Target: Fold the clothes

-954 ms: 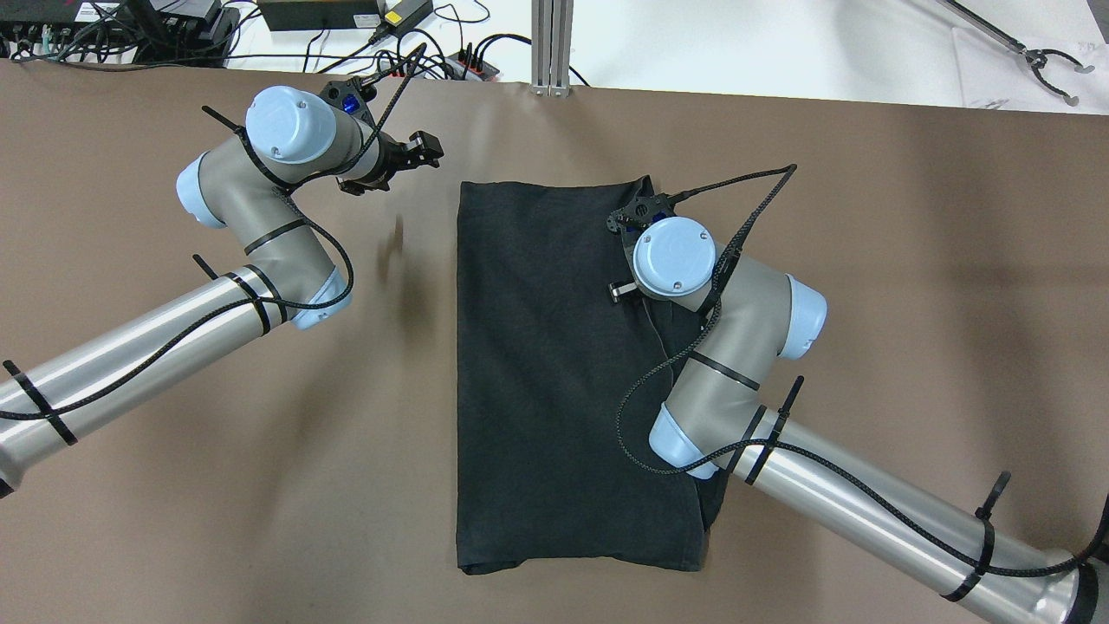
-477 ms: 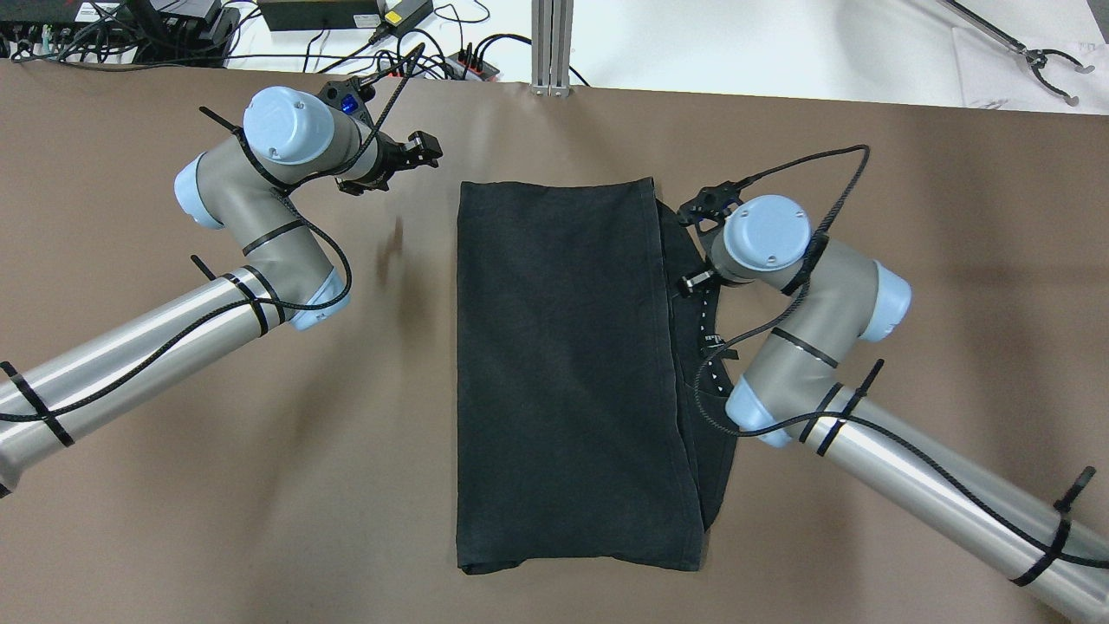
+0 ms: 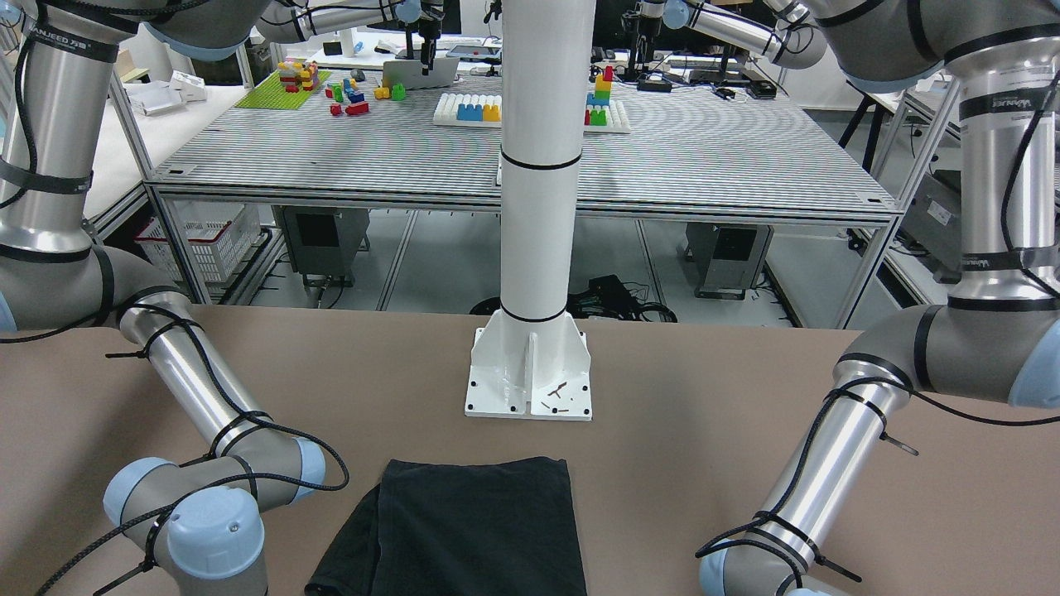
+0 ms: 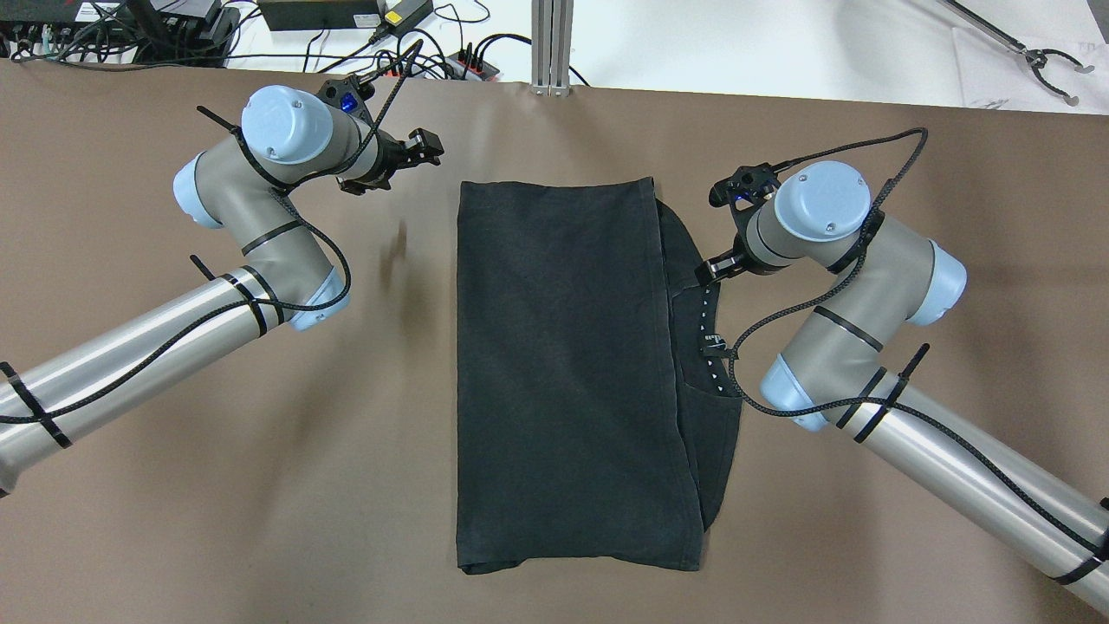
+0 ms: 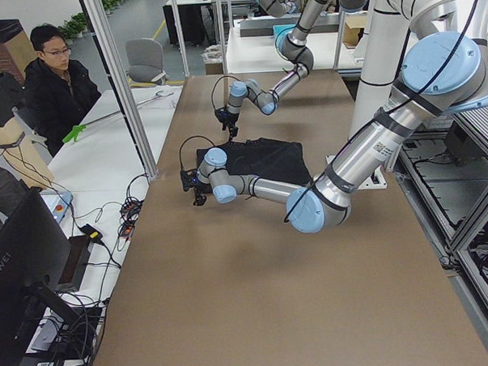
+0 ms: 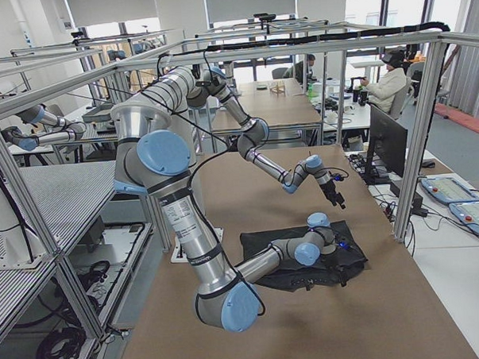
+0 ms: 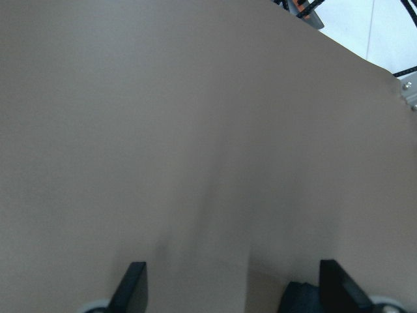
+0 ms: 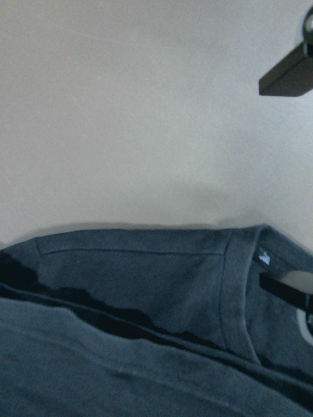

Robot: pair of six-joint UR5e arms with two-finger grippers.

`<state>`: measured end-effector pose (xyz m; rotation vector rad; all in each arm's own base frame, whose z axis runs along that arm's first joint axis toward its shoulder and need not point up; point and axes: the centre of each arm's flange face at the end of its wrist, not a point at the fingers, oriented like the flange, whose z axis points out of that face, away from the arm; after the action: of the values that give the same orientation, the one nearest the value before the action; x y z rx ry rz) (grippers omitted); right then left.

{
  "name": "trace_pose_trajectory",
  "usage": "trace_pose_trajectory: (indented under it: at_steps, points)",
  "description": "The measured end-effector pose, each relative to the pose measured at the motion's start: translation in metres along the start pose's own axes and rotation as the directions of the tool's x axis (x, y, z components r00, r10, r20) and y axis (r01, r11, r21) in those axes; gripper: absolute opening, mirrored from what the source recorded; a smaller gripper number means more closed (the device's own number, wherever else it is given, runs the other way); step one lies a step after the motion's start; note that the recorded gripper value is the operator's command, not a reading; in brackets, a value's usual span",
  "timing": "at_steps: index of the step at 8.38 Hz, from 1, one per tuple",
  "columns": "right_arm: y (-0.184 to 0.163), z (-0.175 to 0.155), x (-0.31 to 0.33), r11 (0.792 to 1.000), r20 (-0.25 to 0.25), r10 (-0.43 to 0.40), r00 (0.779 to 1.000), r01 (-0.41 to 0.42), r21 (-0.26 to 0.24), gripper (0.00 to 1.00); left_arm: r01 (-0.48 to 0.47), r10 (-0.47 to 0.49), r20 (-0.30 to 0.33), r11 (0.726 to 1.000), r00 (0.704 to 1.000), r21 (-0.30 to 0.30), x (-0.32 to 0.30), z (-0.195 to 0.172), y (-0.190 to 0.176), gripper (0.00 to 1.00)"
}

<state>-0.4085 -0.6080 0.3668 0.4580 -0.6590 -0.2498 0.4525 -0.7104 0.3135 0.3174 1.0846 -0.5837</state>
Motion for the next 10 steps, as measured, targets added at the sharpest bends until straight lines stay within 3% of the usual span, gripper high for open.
trace_pose_trajectory:
  at_steps: [2,3,4,6,8,10]
  points:
    - [0.019,-0.041,-0.037,0.979,0.034,0.205,0.978,-0.204,-0.014,0.94,0.031,-0.031,-0.009,1.000,0.999,-0.001,0.004,-0.003,0.001,0.94]
    - [0.042,-0.063,-0.059,0.944,0.063,0.329,0.942,-0.328,-0.030,0.94,0.042,-0.042,-0.015,0.999,0.999,-0.001,0.006,-0.005,0.002,0.94]
    - [0.071,-0.084,-0.078,0.888,0.091,0.460,0.883,-0.457,-0.049,0.94,0.046,-0.047,-0.025,0.999,0.999,-0.004,0.010,-0.008,0.005,0.94]
    - [0.120,-0.117,-0.108,0.749,0.122,0.662,0.739,-0.655,-0.098,0.95,0.046,-0.047,-0.044,0.999,0.998,-0.012,0.013,-0.014,0.014,0.94]
    - [0.164,-0.128,-0.143,0.622,0.117,0.783,0.611,-0.774,-0.119,0.93,0.045,-0.046,-0.051,0.999,0.998,-0.017,0.013,-0.016,0.020,0.94]
    - [0.205,-0.119,-0.186,0.513,0.095,0.858,0.505,-0.855,-0.077,0.83,0.041,-0.042,-0.057,0.999,0.997,-0.016,0.016,-0.016,0.026,0.94]
